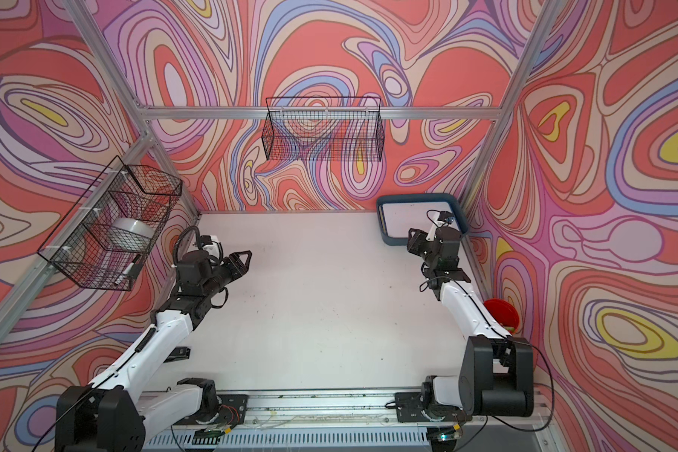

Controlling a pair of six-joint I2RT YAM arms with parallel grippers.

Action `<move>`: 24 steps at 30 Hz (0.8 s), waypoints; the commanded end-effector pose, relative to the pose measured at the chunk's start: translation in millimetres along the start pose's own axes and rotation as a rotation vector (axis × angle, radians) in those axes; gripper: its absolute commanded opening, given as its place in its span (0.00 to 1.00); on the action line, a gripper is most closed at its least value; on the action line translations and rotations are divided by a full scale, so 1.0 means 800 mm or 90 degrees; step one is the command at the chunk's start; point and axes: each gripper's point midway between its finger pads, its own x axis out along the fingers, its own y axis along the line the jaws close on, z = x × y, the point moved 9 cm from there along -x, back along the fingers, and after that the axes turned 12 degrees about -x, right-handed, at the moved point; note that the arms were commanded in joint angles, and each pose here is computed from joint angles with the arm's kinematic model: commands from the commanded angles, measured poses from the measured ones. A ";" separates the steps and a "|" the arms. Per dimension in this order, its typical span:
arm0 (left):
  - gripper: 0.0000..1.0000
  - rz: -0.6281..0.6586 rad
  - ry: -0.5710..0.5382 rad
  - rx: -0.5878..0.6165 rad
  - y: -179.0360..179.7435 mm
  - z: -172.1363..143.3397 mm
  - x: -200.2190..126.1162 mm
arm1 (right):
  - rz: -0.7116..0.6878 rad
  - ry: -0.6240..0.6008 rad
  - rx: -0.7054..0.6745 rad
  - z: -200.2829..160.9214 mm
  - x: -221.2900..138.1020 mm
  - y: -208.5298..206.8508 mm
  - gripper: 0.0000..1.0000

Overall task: Put the whiteboard into the storage box
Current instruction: Reset both arms

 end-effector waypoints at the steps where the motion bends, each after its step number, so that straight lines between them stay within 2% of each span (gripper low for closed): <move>1: 0.85 0.154 -0.068 0.037 0.040 0.000 -0.015 | -0.067 -0.064 -0.089 -0.014 0.005 -0.015 0.45; 5: 1.00 0.220 -0.119 0.055 0.056 0.002 -0.026 | -0.129 -0.063 -0.102 -0.055 0.017 -0.033 0.53; 8: 1.00 0.255 -0.155 0.073 0.071 -0.001 -0.026 | -0.173 -0.044 -0.103 -0.076 0.023 -0.044 0.53; 12: 1.00 0.293 -0.205 0.095 0.101 -0.016 -0.025 | -0.177 -0.033 -0.124 -0.097 0.009 -0.046 0.54; 16: 1.00 0.283 -0.258 0.145 0.120 -0.029 -0.028 | -0.197 -0.049 -0.137 -0.119 -0.008 -0.051 0.54; 19: 1.00 0.249 -0.300 0.197 0.132 -0.043 -0.030 | -0.186 -0.049 -0.133 -0.135 -0.006 -0.051 0.55; 20: 1.00 0.244 -0.313 0.209 0.136 -0.045 -0.031 | -0.176 -0.063 -0.137 -0.138 -0.004 -0.050 0.58; 22: 1.00 0.245 -0.316 0.224 0.139 -0.048 -0.028 | -0.144 -0.078 -0.158 -0.144 -0.003 -0.046 0.65; 24: 1.00 0.241 -0.296 0.242 0.140 -0.050 -0.020 | -0.136 -0.086 -0.164 -0.152 0.000 -0.045 0.66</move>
